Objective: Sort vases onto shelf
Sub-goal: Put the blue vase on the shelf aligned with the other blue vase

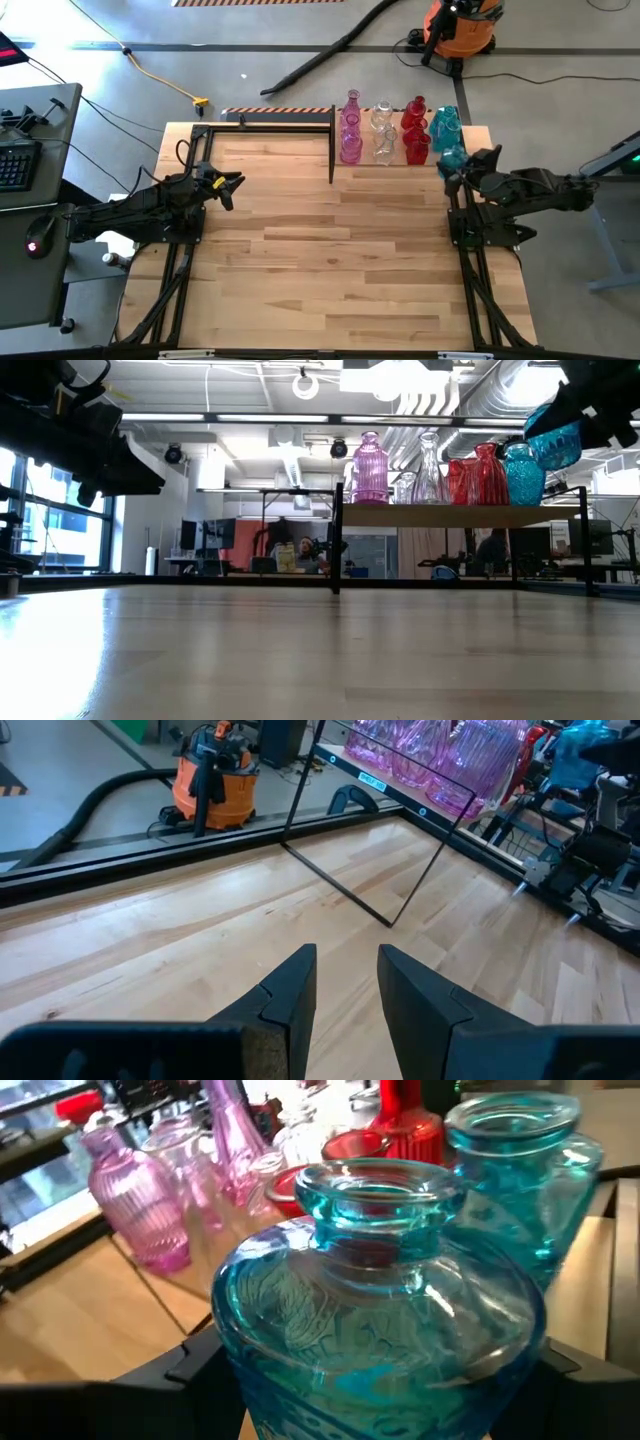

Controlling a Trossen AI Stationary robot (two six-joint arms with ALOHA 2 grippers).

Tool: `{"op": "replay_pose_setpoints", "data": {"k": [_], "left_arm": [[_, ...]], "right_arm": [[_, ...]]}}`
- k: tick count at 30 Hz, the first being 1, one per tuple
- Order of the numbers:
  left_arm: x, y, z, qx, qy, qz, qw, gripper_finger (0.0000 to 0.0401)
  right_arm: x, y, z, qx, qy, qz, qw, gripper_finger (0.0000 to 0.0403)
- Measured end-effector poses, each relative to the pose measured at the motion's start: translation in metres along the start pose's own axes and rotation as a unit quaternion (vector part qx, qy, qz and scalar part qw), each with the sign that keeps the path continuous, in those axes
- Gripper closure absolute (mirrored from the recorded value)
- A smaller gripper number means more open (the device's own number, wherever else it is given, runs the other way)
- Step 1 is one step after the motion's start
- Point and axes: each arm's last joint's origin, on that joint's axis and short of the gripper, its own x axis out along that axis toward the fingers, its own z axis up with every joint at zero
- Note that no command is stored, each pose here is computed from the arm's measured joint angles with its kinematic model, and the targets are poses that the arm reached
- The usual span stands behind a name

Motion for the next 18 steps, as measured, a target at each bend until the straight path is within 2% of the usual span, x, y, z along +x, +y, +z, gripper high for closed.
{"op": "replay_pose_setpoints", "data": {"k": [11, 18], "left_arm": [[0.000, 0.000, 0.000, 0.000, 0.000, 0.000, 1.000, 0.0300], [0.000, 0.000, 0.000, 0.000, 0.000, 0.000, 1.000, 0.0300]], "right_arm": [[0.012, 0.005, -0.018, 0.049, -0.003, -0.011, 0.999, 0.0121], [0.013, 0.005, -0.020, 0.043, -0.012, -0.018, 0.999, 0.0121]]}}
